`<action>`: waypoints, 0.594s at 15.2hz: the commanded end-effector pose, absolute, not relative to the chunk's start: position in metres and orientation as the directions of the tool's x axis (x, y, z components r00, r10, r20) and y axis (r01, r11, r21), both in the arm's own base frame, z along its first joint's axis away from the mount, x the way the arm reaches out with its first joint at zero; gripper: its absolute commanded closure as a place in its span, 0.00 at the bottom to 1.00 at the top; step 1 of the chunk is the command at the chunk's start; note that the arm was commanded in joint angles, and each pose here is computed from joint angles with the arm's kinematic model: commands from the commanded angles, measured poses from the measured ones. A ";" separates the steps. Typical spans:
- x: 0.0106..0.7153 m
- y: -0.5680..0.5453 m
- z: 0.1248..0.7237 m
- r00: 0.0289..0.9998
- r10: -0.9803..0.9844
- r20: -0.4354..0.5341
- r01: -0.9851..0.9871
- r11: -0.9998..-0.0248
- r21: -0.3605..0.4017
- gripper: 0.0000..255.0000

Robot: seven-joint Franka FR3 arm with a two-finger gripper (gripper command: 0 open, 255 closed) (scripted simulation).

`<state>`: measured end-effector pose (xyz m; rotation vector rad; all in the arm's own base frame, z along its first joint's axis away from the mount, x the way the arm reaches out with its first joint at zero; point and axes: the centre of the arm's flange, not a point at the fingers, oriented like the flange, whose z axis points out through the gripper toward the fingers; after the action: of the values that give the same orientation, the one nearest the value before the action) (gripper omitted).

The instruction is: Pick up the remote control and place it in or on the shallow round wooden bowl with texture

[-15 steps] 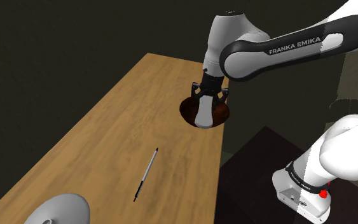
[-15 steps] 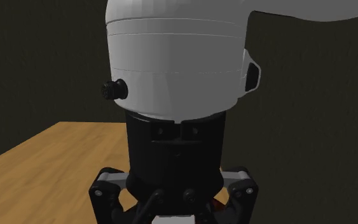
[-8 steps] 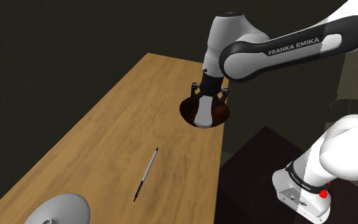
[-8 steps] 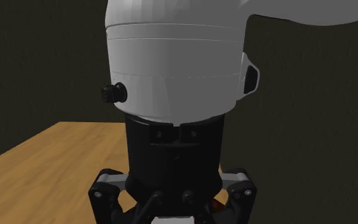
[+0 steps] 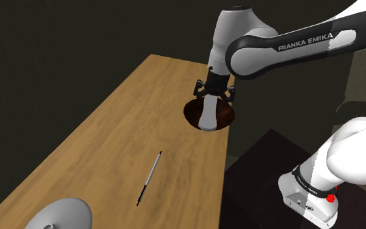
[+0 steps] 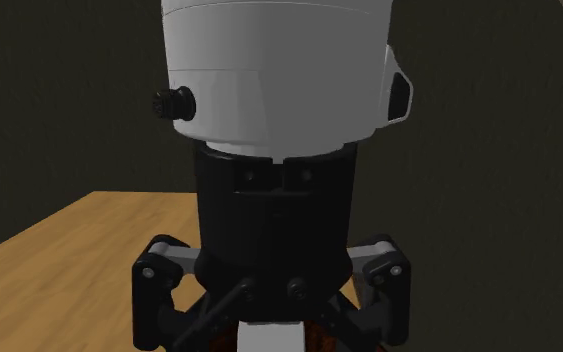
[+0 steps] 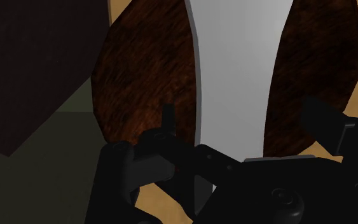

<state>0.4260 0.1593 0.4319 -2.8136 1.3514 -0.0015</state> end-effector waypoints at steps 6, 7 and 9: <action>0.426 0.158 0.466 0.625 -0.780 -0.008 -0.780 -0.625 -0.017 0.00; 0.426 0.158 0.466 0.625 -0.780 -0.008 -0.780 -0.625 -0.017 0.00; 0.426 0.158 0.466 0.625 -0.780 -0.008 -0.780 -0.625 -0.017 0.00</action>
<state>0.4261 0.1578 0.4662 -2.8147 1.3515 -0.0004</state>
